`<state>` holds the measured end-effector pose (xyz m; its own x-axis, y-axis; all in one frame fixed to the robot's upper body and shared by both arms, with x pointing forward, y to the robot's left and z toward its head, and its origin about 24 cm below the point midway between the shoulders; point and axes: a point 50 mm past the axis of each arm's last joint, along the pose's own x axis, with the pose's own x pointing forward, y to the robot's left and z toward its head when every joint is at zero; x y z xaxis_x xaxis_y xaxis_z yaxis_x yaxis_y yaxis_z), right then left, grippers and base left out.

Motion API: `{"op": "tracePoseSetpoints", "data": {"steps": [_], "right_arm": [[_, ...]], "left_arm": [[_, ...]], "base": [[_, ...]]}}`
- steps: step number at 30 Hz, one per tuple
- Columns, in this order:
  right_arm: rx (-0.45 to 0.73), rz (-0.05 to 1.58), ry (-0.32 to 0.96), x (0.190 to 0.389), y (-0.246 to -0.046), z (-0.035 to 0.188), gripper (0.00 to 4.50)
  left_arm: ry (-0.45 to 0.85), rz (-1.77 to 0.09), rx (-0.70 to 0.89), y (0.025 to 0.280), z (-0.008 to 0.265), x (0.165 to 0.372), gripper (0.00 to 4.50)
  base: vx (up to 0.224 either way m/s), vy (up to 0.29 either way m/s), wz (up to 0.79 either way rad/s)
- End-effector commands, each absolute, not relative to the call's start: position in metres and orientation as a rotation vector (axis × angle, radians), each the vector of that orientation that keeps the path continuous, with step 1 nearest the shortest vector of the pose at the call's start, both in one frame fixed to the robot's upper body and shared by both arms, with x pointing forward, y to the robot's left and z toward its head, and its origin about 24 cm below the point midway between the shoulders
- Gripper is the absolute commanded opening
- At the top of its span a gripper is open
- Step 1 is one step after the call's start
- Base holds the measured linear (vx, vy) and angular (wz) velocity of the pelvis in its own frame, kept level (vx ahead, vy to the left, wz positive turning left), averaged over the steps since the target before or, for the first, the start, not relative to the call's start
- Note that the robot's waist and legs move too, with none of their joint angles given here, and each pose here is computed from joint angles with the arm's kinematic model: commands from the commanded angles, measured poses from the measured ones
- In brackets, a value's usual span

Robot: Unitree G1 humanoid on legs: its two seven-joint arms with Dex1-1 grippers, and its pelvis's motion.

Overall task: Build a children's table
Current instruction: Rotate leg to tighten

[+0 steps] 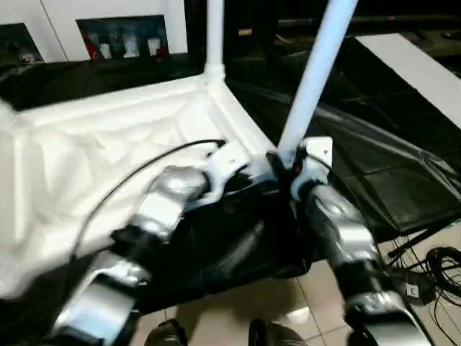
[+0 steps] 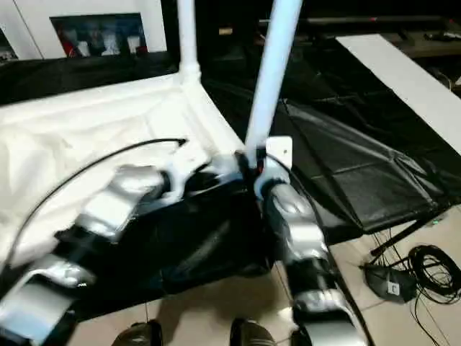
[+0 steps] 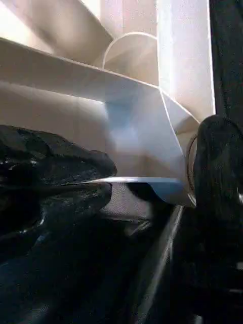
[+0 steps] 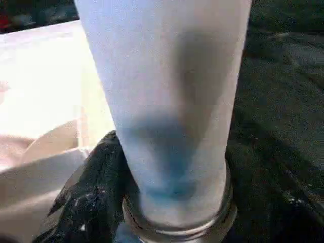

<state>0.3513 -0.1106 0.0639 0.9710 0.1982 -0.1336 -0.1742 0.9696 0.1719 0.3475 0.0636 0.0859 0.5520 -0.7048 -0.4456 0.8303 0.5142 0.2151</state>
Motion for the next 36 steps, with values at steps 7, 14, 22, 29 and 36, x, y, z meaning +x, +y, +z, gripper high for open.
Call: {"op": "tracePoseSetpoints", "data": {"steps": [7,14,22,29,36], "right_arm": [[0.166,0.241,0.277,0.345,-0.094,0.037,2.55],[0.155,0.341,0.173,0.344,-0.099,0.056,3.55],[-0.026,0.587,0.128,0.327,-0.143,0.079,4.04],[-0.131,0.845,0.145,0.307,-0.164,0.093,4.43],[-0.158,1.04,0.174,0.297,-0.165,0.098,4.43]], "left_arm": [[0.349,-0.965,0.496,0.061,0.073,0.345,0.0],[0.326,-1.006,0.534,0.073,0.073,0.341,0.0],[0.344,-1.067,0.493,0.104,0.07,0.33,0.0],[0.307,-1.286,0.47,0.119,0.076,0.311,0.0],[0.348,-1.433,0.475,0.129,0.08,0.296,0.0]], "base": [[0.0,0.0,0.0],[0.0,0.0,0.0],[0.013,-0.001,0.0],[0.0,0.0,0.0],[0.0,0.0,0.0]]}}
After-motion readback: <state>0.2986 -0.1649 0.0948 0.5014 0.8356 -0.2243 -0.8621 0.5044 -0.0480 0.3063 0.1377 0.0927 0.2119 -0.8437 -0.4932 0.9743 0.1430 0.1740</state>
